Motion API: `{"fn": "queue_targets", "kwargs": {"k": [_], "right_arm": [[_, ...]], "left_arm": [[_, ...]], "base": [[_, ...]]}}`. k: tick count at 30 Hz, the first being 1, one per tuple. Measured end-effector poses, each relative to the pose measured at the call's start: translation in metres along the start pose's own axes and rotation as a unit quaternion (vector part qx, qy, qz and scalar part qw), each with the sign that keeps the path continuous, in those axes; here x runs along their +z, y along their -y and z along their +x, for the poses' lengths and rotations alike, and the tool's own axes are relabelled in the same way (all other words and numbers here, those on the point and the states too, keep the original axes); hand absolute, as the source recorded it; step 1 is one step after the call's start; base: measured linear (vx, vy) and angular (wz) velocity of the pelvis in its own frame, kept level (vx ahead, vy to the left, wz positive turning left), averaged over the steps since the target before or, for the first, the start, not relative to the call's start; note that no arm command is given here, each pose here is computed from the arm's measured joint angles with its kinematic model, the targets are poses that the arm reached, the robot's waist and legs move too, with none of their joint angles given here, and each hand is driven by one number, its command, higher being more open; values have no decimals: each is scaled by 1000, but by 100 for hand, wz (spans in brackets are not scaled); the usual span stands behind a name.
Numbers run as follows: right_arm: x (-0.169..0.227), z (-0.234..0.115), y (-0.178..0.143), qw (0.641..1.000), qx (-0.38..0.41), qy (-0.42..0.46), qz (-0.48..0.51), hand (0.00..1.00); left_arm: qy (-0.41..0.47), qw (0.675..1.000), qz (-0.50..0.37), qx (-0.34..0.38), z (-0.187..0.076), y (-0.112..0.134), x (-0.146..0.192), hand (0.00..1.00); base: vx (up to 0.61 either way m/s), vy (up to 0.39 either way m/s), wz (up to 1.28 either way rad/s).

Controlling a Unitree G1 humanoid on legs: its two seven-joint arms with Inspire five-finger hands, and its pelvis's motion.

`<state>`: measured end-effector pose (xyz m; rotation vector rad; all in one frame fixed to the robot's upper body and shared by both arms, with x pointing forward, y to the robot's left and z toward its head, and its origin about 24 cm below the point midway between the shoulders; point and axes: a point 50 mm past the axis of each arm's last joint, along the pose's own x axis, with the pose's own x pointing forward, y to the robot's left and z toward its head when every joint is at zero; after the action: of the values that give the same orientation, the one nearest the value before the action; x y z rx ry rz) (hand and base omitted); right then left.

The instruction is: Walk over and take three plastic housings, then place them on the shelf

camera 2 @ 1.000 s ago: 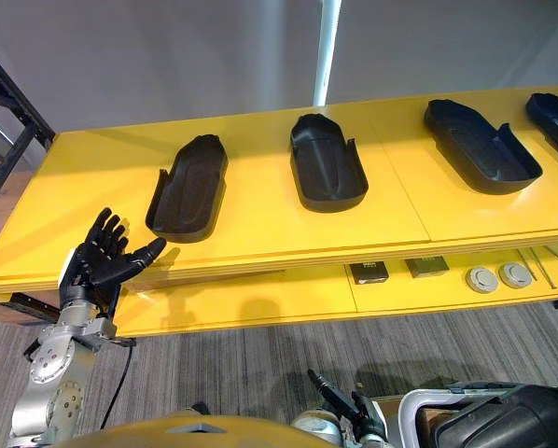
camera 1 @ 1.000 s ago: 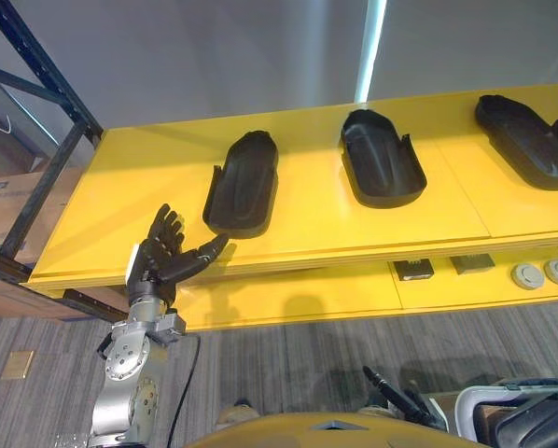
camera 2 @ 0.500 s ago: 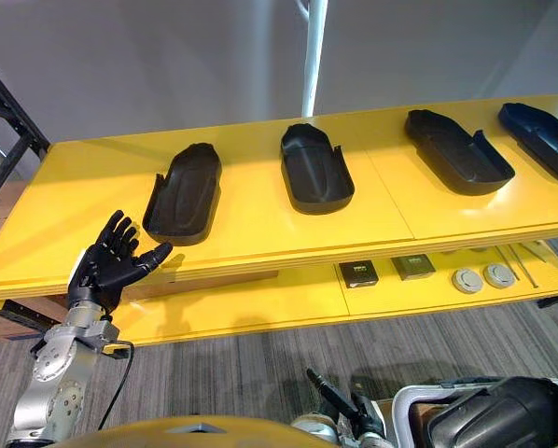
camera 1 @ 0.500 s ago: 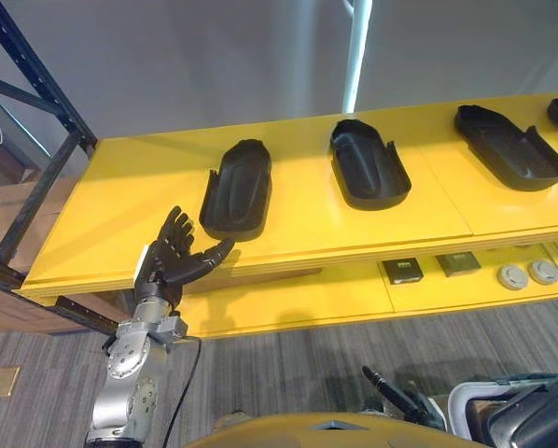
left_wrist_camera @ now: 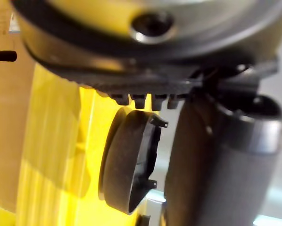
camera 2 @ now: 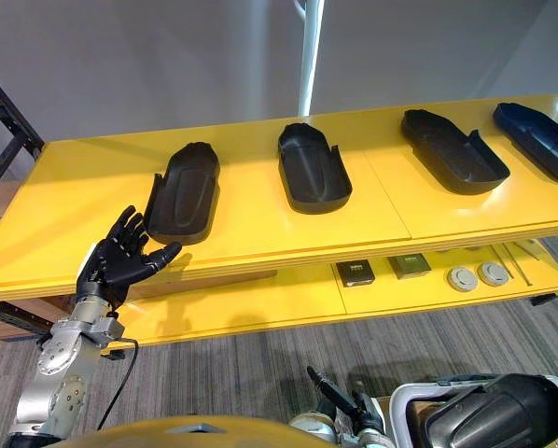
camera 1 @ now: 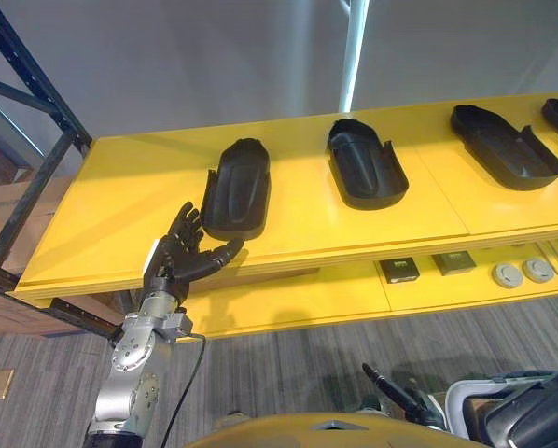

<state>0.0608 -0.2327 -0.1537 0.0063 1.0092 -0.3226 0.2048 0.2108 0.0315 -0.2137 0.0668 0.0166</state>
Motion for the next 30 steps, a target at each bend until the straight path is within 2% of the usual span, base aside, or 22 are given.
{"fn": "queue_targets", "kwargs": {"k": [18, 24, 28, 30], "right_arm": [[1, 1, -1, 1000, 1, 0, 0, 100], [4, 2, -2, 1000, 1, 3, 0, 100], [2, 2, -1, 1000, -2, -4, 0, 100], [-2, 1, 0, 1000, -6, -13, 2, 100]], "left_arm": [[-5, 1000, 7, -29, 2, 4, 1, 100], [4, 999, 40, 35, 3, 1, 2, 100], [62, 991, 84, 87, 1, -1, 12, 100], [95, 990, 71, 83, 0, 0, 22, 100]], "base": [[0, 0, 0], [0, 0, 0], [0, 0, 0], [0, 0, 0]]}}
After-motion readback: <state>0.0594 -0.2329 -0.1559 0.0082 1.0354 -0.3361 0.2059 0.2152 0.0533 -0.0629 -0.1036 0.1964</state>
